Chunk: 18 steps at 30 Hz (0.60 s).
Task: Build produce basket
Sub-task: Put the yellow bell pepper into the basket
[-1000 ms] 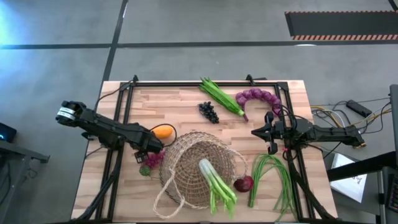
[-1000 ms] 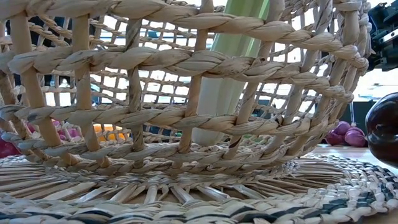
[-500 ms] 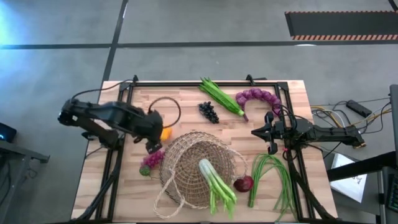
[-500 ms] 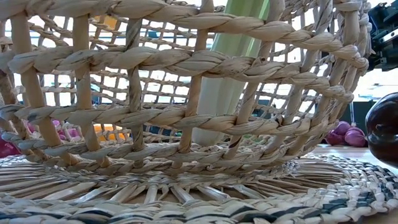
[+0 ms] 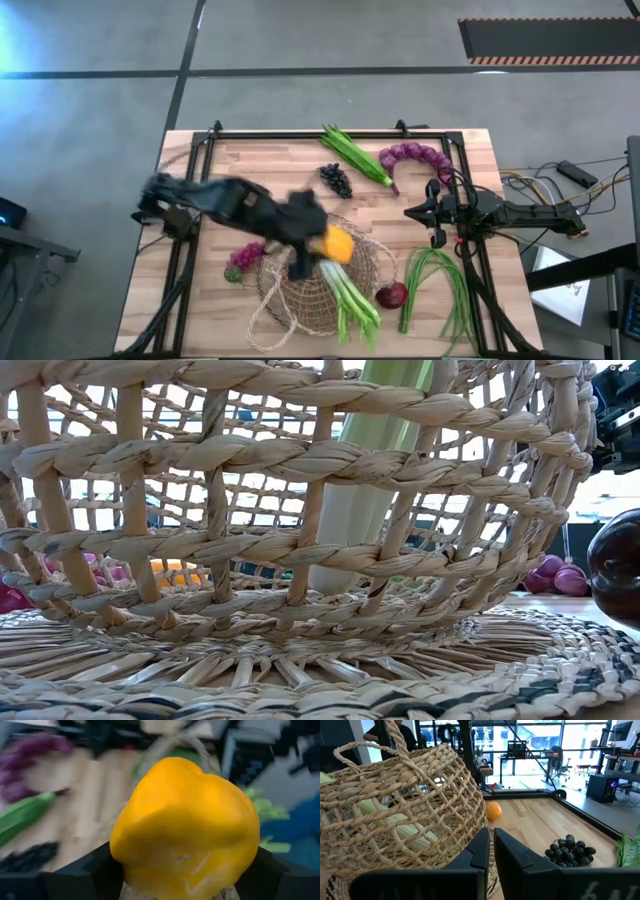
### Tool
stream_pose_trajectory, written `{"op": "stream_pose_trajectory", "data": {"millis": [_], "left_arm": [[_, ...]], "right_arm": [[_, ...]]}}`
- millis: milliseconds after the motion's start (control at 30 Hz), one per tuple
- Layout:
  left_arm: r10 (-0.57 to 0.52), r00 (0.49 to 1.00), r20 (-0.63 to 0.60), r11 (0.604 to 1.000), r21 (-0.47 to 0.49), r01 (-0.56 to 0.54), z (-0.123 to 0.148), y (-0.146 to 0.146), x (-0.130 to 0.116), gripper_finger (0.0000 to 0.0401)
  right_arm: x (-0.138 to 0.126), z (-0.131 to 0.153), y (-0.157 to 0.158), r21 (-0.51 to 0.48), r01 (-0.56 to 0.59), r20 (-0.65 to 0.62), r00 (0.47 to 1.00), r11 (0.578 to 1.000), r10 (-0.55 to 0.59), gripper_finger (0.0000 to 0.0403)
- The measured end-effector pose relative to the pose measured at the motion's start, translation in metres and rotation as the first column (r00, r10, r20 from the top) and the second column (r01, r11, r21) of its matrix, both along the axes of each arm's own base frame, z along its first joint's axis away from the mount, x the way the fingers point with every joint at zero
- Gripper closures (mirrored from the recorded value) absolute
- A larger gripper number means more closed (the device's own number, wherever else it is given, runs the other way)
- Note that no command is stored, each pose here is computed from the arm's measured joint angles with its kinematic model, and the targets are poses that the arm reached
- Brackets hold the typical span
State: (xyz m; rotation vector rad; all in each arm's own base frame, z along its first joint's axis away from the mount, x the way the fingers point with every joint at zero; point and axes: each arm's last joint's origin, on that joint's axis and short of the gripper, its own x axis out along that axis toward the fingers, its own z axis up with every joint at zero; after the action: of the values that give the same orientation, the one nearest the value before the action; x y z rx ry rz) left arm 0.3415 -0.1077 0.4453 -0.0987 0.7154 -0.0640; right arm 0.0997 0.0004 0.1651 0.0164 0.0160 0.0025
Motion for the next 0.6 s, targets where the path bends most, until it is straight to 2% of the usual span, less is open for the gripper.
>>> {"op": "stream_pose_trajectory", "data": {"millis": [100, 233, 367, 467, 600], "left_arm": [[-0.069, 0.994, -0.088, 0.997, 0.031, 0.072, -0.029, -0.018, 0.024, 0.0132], [-0.099, 0.973, -0.207, 0.992, 0.058, 0.113, -0.064, -0.037, 0.043, 0.0132], [-0.112, 0.919, -0.379, 0.981, 0.104, 0.163, -0.105, -0.053, 0.052, 0.0132], [-0.059, 0.847, -0.529, 0.968, 0.178, 0.179, -0.132, -0.055, 0.052, 0.0132], [0.07, 0.762, -0.644, 0.934, 0.31, 0.177, -0.158, -0.052, 0.052, 0.0131]], "right_arm": [[0.0, 0.0, 0.0, 0.001, 0.0, 0.0, 1.0, 1.0, 0.0, 0.0385], [0.0, 0.0, 0.0, 0.002, 0.0, 0.001, 1.0, 1.0, 0.0, 0.0385], [0.0, 0.0, 0.0, 0.002, 0.0, 0.0, 1.0, 1.0, 0.0, 0.0385], [0.0, 0.0, 0.0, 0.0, 0.0, 0.0, 1.0, 1.0, 0.0, 0.0385], [0.0, 0.0, 0.0, 0.0, 0.0, -0.001, 1.0, 1.0, 0.0, 0.0385]]}}
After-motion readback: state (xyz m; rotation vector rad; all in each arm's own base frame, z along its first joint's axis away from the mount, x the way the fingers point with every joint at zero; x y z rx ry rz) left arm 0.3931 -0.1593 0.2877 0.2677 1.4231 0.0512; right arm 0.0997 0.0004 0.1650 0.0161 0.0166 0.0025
